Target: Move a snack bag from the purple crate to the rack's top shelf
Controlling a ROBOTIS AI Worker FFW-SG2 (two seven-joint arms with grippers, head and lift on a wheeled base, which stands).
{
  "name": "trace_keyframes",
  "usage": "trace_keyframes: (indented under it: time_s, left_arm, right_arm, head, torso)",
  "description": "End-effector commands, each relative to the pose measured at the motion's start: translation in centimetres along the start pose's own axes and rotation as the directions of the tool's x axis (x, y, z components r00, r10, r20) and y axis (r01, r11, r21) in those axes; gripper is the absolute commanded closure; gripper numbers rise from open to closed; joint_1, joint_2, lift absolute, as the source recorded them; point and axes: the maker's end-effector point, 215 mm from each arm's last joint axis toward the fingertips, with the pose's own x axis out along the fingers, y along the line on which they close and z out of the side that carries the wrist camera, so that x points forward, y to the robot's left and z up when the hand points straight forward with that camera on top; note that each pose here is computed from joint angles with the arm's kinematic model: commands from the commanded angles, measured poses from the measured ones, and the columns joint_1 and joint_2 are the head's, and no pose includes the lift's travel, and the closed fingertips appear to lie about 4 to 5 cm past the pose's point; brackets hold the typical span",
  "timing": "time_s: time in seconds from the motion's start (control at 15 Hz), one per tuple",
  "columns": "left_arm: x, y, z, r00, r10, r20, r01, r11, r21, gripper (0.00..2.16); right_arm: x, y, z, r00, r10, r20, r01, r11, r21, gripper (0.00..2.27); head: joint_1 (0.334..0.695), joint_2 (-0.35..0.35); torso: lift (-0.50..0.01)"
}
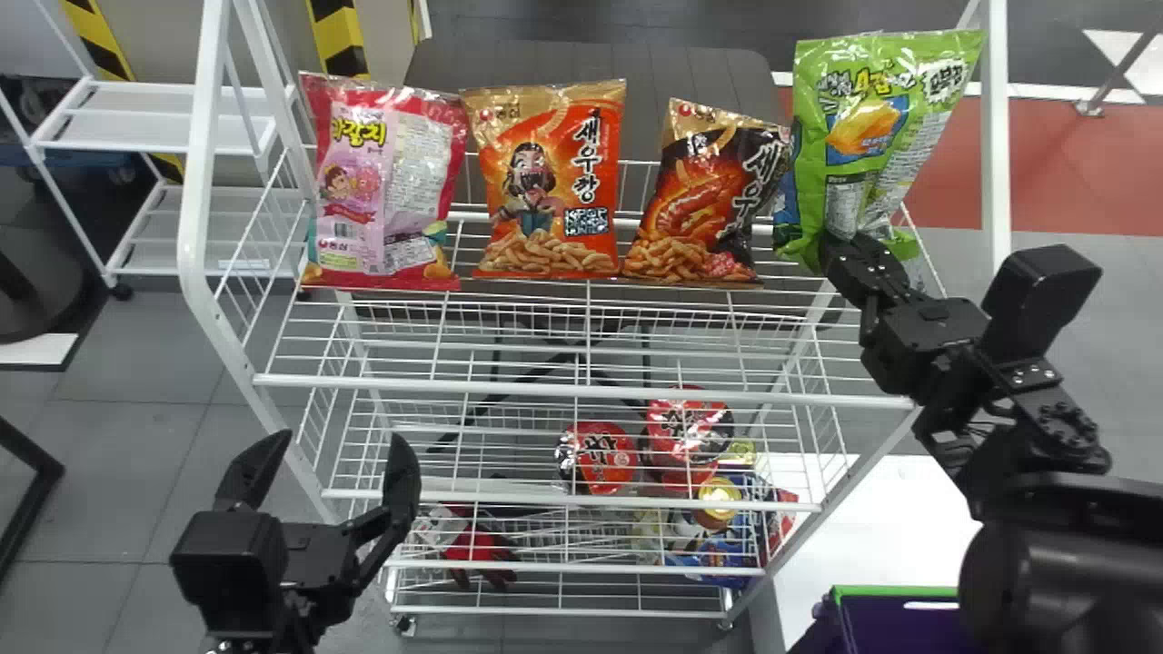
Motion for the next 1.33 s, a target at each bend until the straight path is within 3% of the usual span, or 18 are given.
trace_keyframes:
  time_s: [0.0,0.53,1.27]
  left_arm:
    - [0.0,0.3,-0.1,1.0,0.005,-0.002,-0.005,1.0,0.003,0.11]
    - [0.0,0.3,-0.2,1.0,0.003,-0.003,-0.003,1.0,0.005,0.11]
    - [-0.4,0.0,-0.8,1.0,-0.002,-0.013,0.002,1.0,0.009,0.12]
  right_arm:
    - [0.4,-1.0,-0.7,1.0,-0.026,0.014,0.026,1.0,-0.004,1.93]
    - [1.8,-3.7,-3.5,0.998,-0.068,-0.007,0.069,0.997,0.021,1.93]
    - [3.9,-1.2,-4.3,0.999,-0.02,-0.026,0.022,0.997,0.069,1.93]
  head:
    - [0.695,-0.086]
    - [0.695,-0.118]
    - [0.695,-0.094]
  torso:
    - [0.0]
    - [0.0]
    - [0.0]
